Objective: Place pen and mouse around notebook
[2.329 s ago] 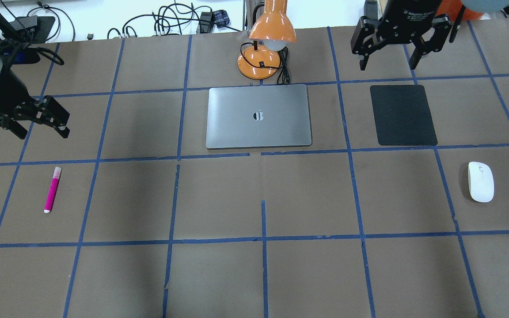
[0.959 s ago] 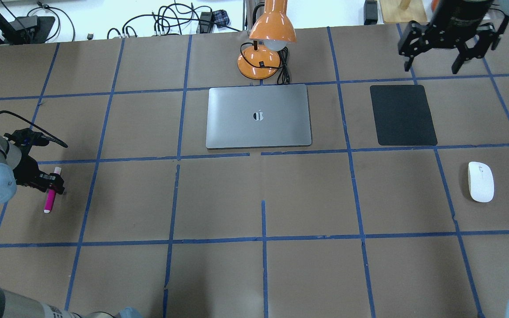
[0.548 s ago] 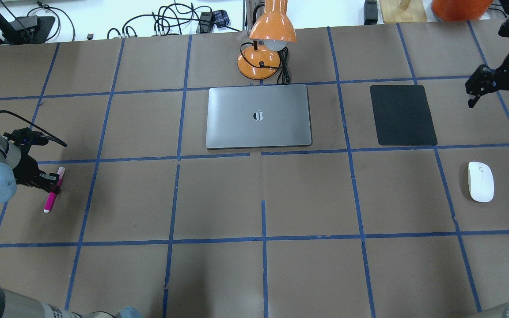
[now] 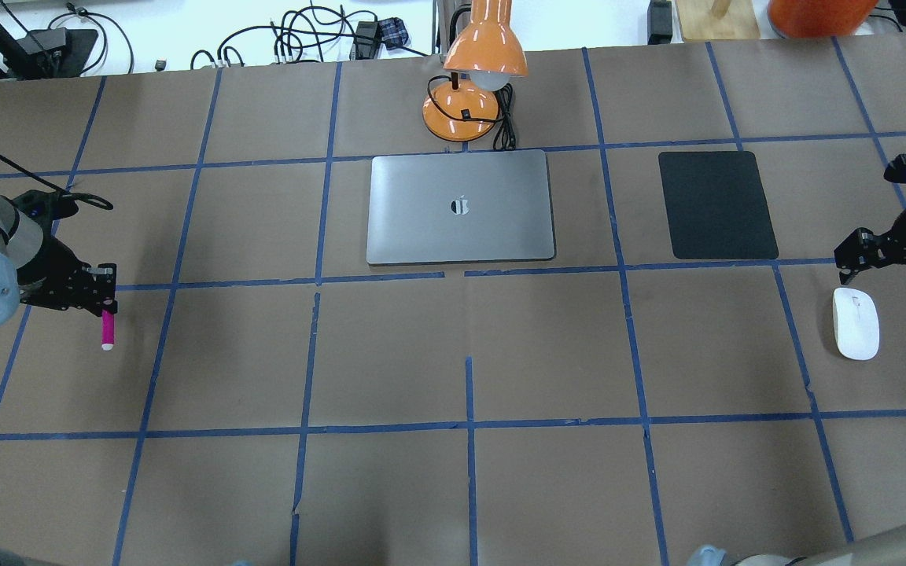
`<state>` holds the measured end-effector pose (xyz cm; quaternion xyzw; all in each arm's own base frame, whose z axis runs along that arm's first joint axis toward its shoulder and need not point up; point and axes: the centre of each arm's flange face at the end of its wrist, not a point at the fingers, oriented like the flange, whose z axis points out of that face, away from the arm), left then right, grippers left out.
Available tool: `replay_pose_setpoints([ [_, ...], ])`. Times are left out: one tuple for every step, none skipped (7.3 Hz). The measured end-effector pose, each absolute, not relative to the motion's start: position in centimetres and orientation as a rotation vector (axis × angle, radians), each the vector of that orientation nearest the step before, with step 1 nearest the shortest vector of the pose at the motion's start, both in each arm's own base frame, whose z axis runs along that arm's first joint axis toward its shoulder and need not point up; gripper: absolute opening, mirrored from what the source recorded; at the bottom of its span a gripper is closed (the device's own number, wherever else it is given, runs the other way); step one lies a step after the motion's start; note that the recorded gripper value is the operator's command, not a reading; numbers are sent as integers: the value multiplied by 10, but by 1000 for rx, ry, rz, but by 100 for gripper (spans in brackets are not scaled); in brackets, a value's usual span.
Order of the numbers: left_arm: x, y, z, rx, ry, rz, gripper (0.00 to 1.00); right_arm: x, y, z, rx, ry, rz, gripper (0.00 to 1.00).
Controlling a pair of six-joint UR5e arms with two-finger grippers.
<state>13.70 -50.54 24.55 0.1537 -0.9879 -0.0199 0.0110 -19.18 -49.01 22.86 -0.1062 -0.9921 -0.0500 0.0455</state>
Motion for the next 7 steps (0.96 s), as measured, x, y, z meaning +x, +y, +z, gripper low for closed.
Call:
replay_pose_setpoints([
  [92, -517, 265, 675, -3001, -68, 0, -191, -479, 217, -323, -3042, -193, 100],
  [46, -524, 276, 859, -2921, -75, 0, -191, -469, 207, -309, -3056, -226, 100],
  [0, -526, 281, 1021, -2857, -90, 0, -193, -462, 199, -303, -3067, -245, 100],
  [-49, -526, 282, 1149, -2803, -98, 0, -194, -458, 194, -304, -3074, -257, 100],
  [-97, -523, 281, 1246, -2753, -98, 0, -195, -457, 190, -305, -3080, -267, 100],
  [-139, -518, 277, 1346, -2706, -108, 0, -194, -456, 188, -306, -3083, -271, 100],
  [-180, -508, 274, 1472, -2649, -123, 0, -195, -457, 186, -307, -3083, -269, 100],
])
